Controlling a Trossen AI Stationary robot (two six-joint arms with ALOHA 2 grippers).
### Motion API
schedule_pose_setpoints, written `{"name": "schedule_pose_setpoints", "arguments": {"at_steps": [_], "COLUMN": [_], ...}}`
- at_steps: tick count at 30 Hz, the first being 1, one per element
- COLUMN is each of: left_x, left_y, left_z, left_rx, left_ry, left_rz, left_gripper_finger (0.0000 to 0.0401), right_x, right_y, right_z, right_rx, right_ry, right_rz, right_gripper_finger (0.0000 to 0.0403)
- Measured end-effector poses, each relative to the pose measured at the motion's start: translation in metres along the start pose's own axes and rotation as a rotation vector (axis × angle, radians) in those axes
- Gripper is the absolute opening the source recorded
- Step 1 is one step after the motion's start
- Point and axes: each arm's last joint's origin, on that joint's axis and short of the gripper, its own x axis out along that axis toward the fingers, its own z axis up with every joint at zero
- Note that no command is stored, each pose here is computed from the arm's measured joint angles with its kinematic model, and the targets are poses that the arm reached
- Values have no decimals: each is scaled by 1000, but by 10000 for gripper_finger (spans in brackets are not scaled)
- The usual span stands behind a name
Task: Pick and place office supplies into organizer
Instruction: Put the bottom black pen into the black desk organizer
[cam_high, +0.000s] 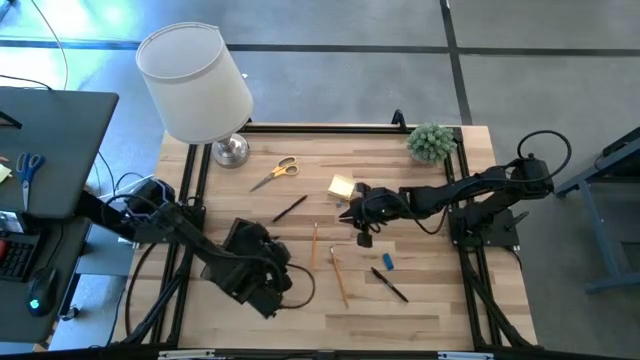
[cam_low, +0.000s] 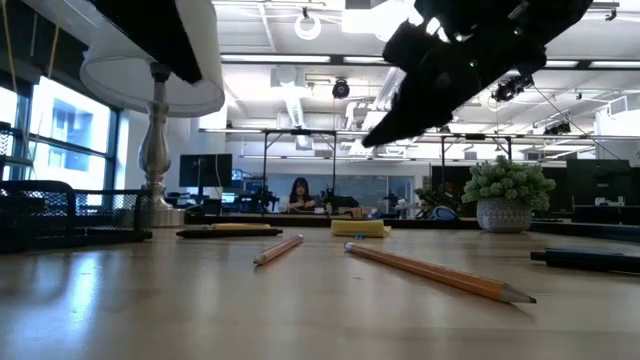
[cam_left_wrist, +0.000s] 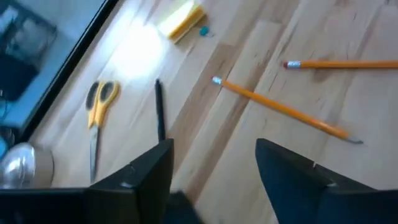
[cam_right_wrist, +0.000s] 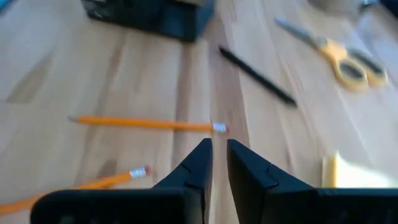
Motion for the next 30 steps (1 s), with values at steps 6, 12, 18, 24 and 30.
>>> {"name": "schedule_pose_setpoints", "arguments": {"at_steps": [6,12,18,24,30], "left_x": [11,33,57,66,62], "left_y": [-2,-3,-3,-1,-7], "left_z": [-3,-4,6,19,26], "left_rx": [90,101,218,259,273], "left_ry": [-76,-123,-133,-175,-275], "left_rz": [-91,-216,-366,-460,-552], "left_gripper_finger": [174,147,124,103,84], "right_x": [-2,-5,-12,-21,-35], "right_y": [15,40,71,96,122], "right_z": [-10,-12,-19,-27,-43], "right_rx": [99,170,195,237,350], "right_ry": [99,110,125,122,173], "right_rz": [32,93,55,-12,-52], "right_gripper_finger": [41,44,44,43,44]}}
